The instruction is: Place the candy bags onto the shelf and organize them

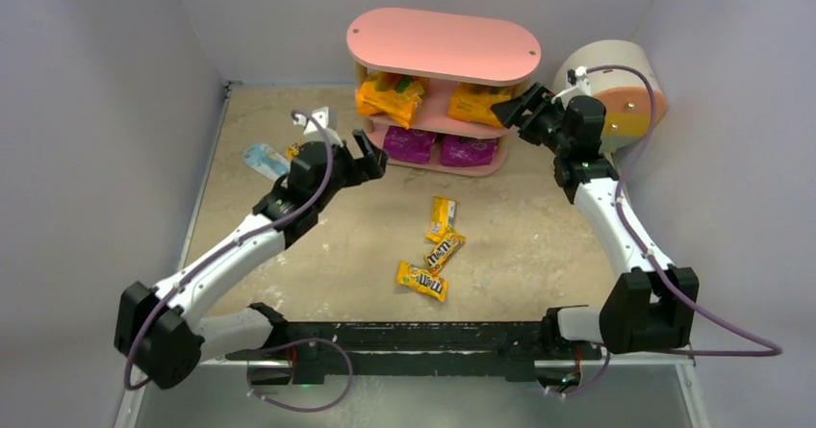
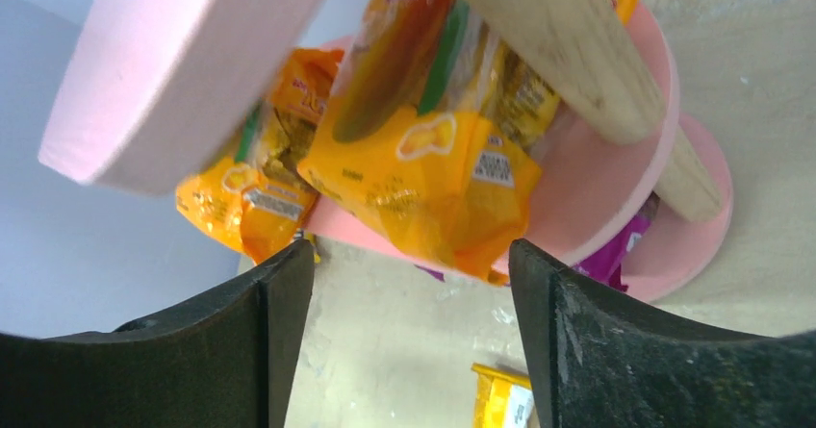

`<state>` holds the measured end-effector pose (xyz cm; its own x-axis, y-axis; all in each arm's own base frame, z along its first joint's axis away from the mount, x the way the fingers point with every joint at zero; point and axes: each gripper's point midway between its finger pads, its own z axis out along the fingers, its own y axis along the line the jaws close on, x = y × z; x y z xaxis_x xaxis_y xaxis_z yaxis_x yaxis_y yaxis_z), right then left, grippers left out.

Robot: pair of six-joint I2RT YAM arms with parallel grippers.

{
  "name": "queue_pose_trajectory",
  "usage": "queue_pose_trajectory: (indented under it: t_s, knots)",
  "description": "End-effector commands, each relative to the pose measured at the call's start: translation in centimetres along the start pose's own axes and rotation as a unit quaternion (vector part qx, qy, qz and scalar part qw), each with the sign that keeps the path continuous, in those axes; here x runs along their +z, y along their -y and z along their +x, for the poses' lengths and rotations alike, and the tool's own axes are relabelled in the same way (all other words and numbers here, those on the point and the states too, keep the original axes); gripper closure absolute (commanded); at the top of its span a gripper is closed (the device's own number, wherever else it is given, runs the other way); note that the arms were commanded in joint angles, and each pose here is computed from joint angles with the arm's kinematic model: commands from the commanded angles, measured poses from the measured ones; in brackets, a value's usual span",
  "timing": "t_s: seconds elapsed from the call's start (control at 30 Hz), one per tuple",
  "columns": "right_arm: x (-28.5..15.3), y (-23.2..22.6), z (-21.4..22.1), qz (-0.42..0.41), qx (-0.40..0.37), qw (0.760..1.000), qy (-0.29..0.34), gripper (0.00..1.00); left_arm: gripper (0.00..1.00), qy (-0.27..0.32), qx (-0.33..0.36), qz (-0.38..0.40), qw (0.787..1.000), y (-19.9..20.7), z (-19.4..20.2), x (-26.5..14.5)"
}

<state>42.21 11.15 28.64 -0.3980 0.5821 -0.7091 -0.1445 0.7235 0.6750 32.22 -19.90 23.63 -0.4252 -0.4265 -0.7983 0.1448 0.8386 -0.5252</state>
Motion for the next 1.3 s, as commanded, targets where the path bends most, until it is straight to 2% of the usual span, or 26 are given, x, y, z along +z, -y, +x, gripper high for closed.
queue_pose_trajectory:
  t_s: [0.0, 0.1, 0.23, 0.3, 0.5, 0.73, 0.9, 1.27]
  knots:
    - [-1.9, -1.7, 0.3, -0.034, -0.006, 0.999, 0.009, 0.2, 0.09, 0.054, -0.004, 0.016, 0.998, 2.6, -5.1, 3.3]
    - [-3.3, -1.2, 1.5, -0.026, 0.005, 1.0, 0.001, 0.07, 0.18, 0.06, -0.003, 0.009, 0.998, 2.5, -6.2, 5.5]
    - [-5.2, 0.4, 3.1, 0.001, 0.008, 1.0, 0.008, 0.03, 0.39, 0.068, 0.012, 0.023, 0.997, 3.4, -7.3, 7.2]
    - [-6.4, 1.1, 3.8, 0.007, 0.006, 1.0, 0.017, 0.03, 0.43, 0.077, 0.02, 0.032, 0.996, 3.9, -7.8, 7.5]
    - [-9.7, 2.0, 4.9, 0.014, -0.011, 0.999, 0.051, 0.03, 0.44, 0.096, 0.037, 0.043, 0.994, 4.6, -9.1, 8.6]
    - [-12.2, 2.1, 3.7, 0.039, -0.034, 0.995, 0.089, 0.03, 0.46, 0.082, 0.046, 0.059, 0.994, 5.7, -8.7, 11.7]
    - [-12.7, 2.3, 3.4, 0.049, -0.046, 0.993, 0.095, 0.03, 0.55, 0.063, 0.045, 0.086, 0.993, 6.9, -8.0, 13.4]
    - [-12.5, 2.9, 3.6, 0.062, -0.045, 0.993, 0.092, 0.03, 0.59, 0.058, 0.043, 0.081, 0.994, 6.6, -7.4, 14.2]
